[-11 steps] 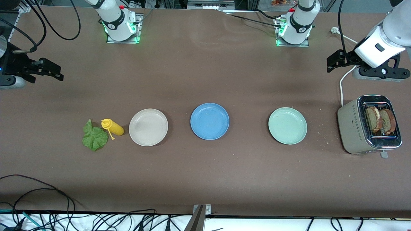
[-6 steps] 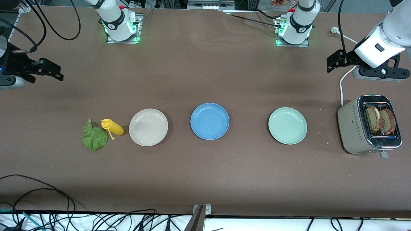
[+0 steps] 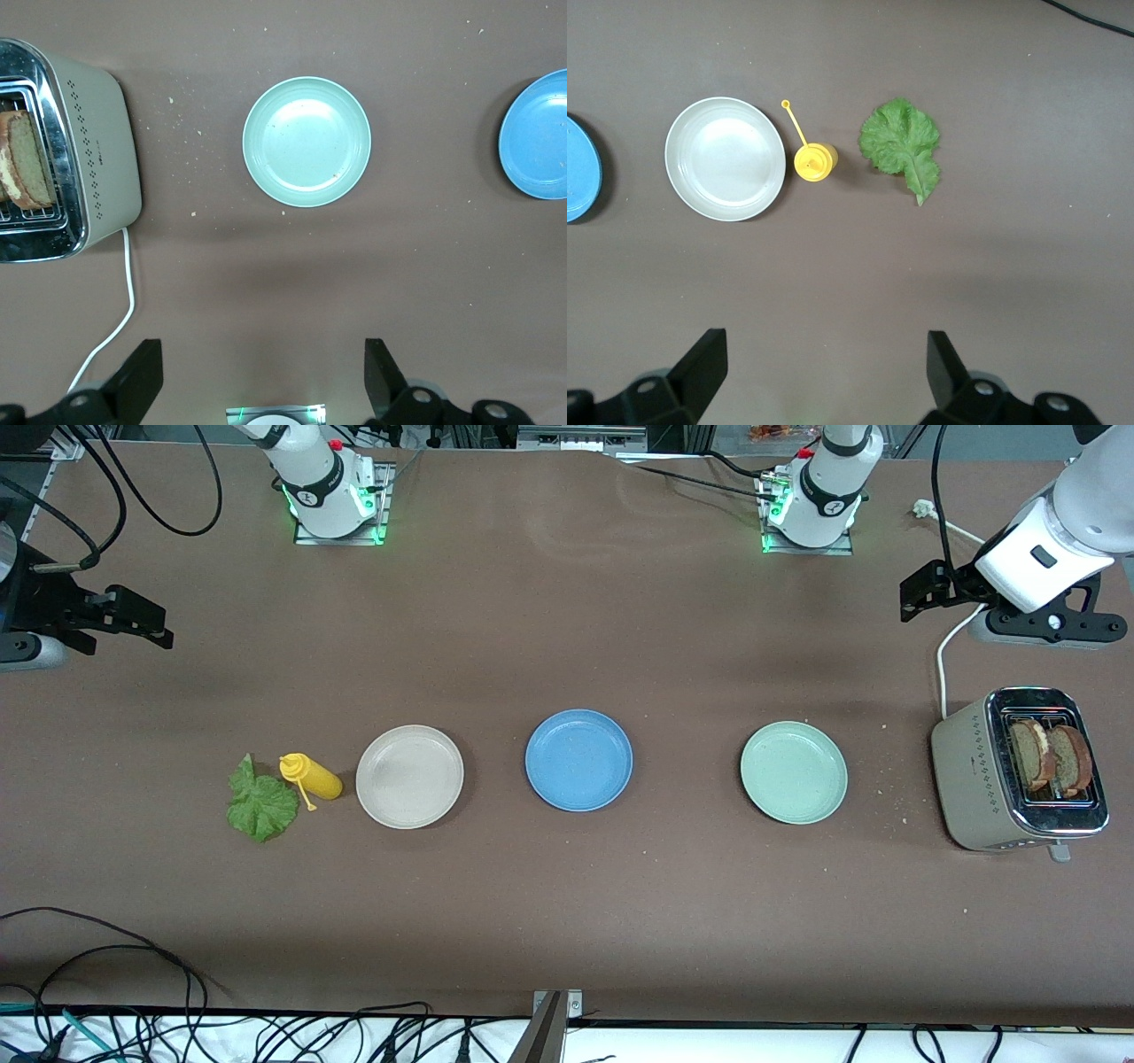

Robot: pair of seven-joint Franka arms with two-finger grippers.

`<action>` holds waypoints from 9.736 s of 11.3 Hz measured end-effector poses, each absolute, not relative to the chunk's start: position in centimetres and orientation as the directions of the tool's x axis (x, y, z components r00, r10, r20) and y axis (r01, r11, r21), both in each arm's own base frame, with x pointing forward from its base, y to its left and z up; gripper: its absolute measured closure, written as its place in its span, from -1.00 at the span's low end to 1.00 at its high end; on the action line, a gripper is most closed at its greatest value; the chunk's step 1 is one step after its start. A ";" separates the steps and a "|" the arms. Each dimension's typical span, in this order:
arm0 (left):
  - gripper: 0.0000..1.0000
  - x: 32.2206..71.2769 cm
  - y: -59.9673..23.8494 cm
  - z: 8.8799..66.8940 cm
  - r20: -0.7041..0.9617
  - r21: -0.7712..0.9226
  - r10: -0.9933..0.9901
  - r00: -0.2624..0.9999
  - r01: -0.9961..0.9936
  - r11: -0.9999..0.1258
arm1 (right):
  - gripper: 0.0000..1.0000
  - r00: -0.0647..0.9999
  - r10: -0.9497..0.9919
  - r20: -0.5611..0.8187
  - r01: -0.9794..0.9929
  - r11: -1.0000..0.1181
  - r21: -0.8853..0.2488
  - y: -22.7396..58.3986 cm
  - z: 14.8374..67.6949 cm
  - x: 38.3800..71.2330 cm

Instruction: Make sandwich in blue plate with both arms

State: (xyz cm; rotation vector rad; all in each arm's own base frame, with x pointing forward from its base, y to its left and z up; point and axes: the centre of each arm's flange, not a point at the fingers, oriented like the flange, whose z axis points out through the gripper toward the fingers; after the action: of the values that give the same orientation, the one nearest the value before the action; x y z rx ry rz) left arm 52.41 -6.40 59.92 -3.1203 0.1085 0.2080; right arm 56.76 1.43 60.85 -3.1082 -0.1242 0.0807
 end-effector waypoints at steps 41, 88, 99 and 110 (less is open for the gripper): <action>-1.00 52.4 -6.4 59.9 -0.136 -0.008 -0.069 0.988 -0.071 -0.997 | -1.00 0.996 0.079 -0.046 0.077 -0.997 -0.032 1.3 60.9 56.8; -1.00 52.4 -6.5 59.9 -0.136 -0.008 -0.070 0.988 -0.072 -0.997 | -1.00 0.996 0.083 -0.032 0.082 -0.996 -0.031 1.5 61.5 56.8; -1.00 59.0 7.4 54.8 -0.153 -0.001 -0.105 0.983 -0.106 -0.994 | -1.00 0.996 0.078 -0.036 0.076 -0.997 -0.030 1.2 61.4 56.9; -0.99 64.9 19.1 41.5 -0.135 -0.070 -0.111 0.985 -0.121 -0.990 | -1.00 0.996 0.076 -0.037 0.075 -0.997 -0.030 1.1 61.4 56.9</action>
State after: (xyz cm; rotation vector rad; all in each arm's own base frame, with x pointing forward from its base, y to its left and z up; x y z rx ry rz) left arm 64.85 19.14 41.47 -3.0519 0.1786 0.2007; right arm 56.90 1.13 61.36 -3.1103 -0.1176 0.0596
